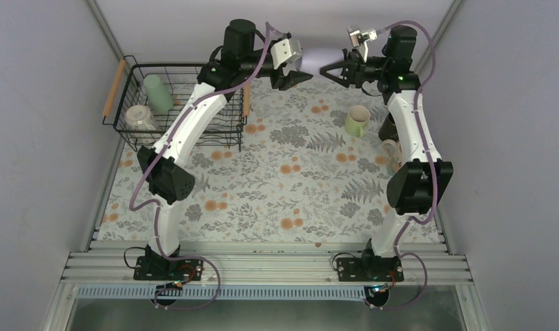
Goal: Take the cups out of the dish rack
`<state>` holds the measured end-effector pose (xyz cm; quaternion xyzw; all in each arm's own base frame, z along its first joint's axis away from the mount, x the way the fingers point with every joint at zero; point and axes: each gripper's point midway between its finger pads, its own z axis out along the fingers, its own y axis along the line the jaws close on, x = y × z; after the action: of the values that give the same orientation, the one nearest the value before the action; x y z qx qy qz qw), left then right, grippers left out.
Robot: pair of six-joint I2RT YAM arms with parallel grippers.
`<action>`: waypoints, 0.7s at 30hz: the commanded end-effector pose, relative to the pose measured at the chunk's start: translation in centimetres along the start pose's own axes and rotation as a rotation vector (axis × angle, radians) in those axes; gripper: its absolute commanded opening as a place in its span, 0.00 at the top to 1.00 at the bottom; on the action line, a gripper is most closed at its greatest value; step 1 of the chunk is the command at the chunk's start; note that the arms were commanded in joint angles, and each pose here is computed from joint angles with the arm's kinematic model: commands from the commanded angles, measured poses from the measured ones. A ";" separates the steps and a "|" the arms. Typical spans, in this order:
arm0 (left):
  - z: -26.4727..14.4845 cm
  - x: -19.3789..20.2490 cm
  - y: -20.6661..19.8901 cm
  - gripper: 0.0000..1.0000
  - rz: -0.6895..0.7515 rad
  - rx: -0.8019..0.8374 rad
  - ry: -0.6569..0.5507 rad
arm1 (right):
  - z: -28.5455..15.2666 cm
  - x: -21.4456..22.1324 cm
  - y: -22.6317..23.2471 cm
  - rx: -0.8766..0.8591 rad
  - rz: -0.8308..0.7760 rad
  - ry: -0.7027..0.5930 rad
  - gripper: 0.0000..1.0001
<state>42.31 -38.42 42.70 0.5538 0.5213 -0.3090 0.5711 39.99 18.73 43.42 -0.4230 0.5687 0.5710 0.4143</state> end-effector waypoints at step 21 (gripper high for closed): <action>-10.0 0.5 1.7 0.00 0.184 -0.303 0.243 | -3.2 3.0 0.8 -0.130 0.128 0.087 0.97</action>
<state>41.61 -33.38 38.34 0.5686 0.5916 -0.1931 0.5380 41.41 16.77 40.66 -0.3588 0.6093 0.6040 0.3677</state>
